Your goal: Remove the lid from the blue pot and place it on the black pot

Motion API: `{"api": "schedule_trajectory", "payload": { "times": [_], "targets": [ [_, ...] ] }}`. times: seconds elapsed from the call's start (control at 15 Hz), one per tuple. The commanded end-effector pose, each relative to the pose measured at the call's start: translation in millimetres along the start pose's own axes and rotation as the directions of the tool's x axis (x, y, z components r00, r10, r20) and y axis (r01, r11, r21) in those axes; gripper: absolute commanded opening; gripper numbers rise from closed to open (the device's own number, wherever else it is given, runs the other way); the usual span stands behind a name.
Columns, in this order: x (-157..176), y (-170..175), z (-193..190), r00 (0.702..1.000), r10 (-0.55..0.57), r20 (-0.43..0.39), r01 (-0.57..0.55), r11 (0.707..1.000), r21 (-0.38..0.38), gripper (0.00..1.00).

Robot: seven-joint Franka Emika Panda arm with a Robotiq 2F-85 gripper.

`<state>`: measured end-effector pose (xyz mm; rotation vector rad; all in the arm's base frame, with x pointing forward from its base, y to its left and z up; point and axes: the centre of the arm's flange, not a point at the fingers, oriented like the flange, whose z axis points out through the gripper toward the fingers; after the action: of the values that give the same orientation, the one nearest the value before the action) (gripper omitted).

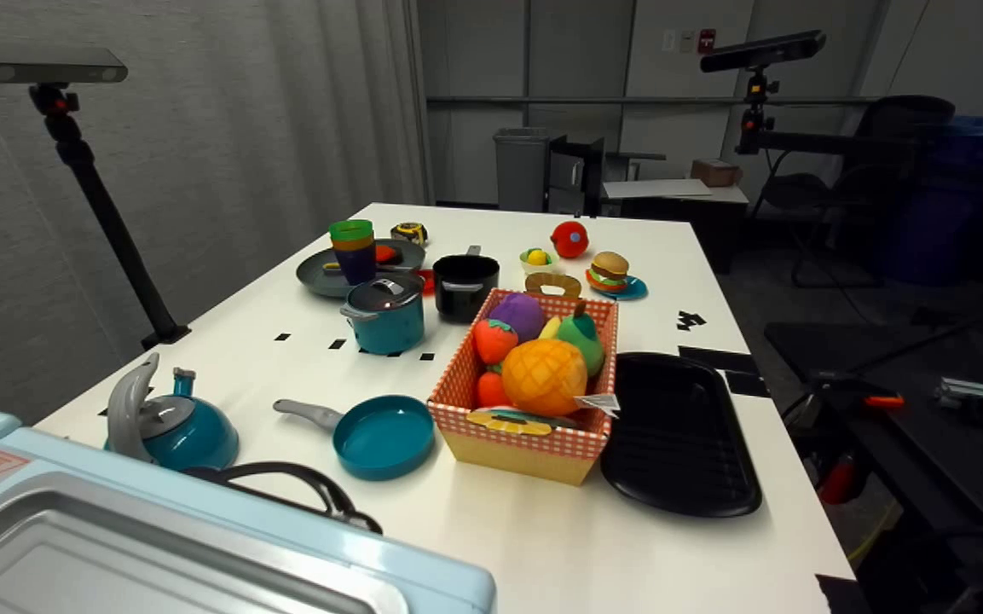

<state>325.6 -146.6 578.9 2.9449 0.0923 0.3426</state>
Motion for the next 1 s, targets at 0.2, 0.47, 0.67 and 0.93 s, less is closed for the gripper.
{"api": "schedule_trajectory", "payload": {
  "times": [0.2,0.47,0.67,0.93],
  "targets": [
    [-2.5,-4.6,-3.3,0.994,0.100,0.050,-0.100,0.995,-0.009,1.00],
    [-2.4,-7.2,2.6,0.995,0.092,0.047,-0.092,0.996,0.002,1.00],
    [-2.6,-7.7,2.7,0.994,0.096,0.049,-0.096,0.995,0.002,1.00],
    [-2.6,-7.7,2.7,0.994,0.096,0.049,-0.096,0.995,0.002,1.00]
  ]
}}
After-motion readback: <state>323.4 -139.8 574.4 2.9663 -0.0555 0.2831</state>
